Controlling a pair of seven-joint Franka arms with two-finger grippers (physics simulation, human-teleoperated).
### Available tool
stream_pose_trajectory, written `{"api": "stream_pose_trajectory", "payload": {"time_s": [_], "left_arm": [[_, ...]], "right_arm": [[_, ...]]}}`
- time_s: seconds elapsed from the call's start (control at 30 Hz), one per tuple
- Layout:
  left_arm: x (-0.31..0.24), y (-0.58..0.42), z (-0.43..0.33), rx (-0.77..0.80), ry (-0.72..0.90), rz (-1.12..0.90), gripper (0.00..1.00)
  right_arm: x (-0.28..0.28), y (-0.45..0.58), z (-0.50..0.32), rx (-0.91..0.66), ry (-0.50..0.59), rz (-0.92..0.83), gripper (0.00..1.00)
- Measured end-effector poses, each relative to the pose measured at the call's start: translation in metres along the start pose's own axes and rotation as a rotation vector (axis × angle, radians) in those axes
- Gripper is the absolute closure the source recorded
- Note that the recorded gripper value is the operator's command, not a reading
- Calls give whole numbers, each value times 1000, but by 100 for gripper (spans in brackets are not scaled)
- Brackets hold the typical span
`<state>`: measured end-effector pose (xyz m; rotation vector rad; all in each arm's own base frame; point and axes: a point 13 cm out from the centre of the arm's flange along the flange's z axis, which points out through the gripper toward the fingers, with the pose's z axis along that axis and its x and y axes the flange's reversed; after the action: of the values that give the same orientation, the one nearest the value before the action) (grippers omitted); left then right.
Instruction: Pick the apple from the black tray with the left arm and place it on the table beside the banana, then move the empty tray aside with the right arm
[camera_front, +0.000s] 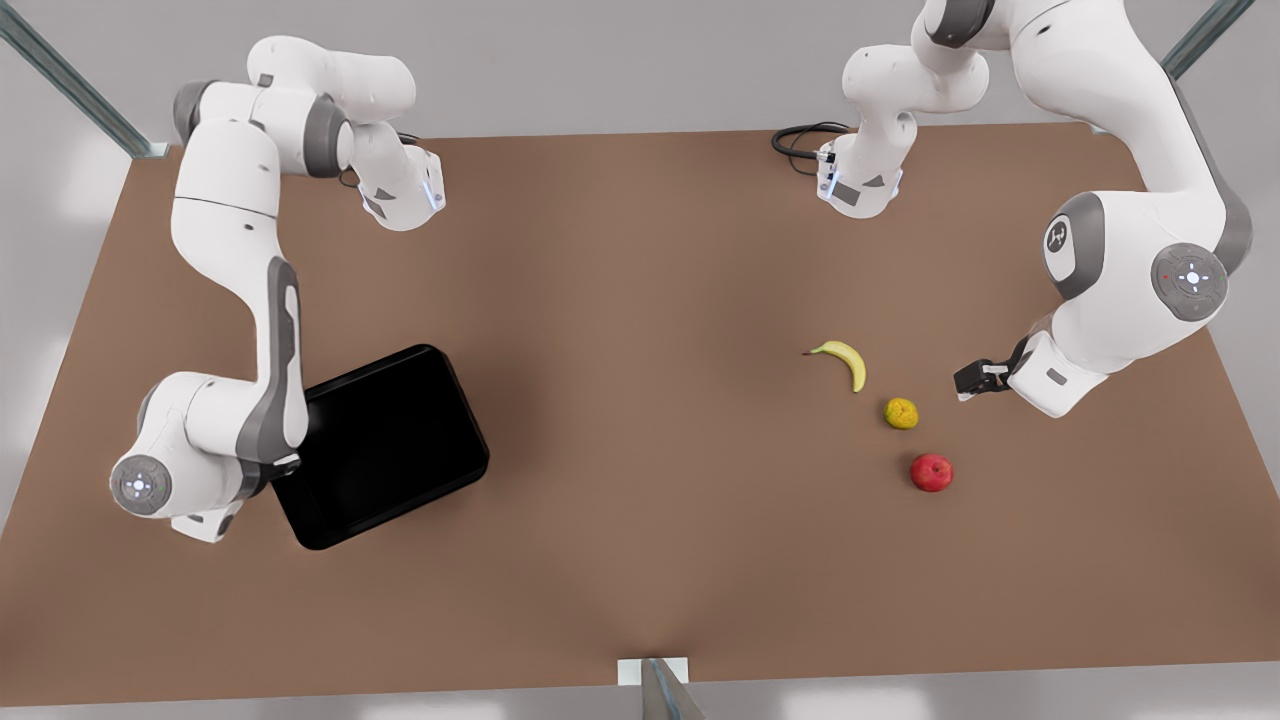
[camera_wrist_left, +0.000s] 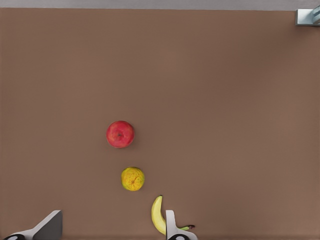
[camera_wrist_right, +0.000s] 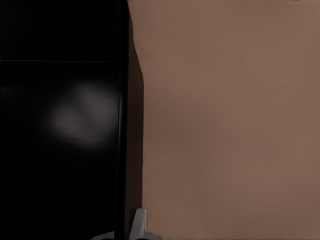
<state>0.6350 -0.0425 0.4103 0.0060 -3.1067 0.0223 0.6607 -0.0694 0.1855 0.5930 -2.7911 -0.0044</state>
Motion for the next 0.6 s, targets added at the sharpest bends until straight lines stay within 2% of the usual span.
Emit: {"api": "stream_pose_trajectory", "payload": {"time_s": [0.43,0.47,0.5,0.6], "left_arm": [[-7,5,5,-3,-4,-2,0],[-6,6,7,-4,0,0,0],[-4,6,9,-3,6,2,0],[-1,5,13,-3,17,9,0]], "right_arm": [[-29,-12,72,9,-14,-232,86],[-31,-12,74,9,-17,-244,75],[-32,-12,75,11,-21,-256,41],[-36,-13,75,19,-31,-285,17]]}}
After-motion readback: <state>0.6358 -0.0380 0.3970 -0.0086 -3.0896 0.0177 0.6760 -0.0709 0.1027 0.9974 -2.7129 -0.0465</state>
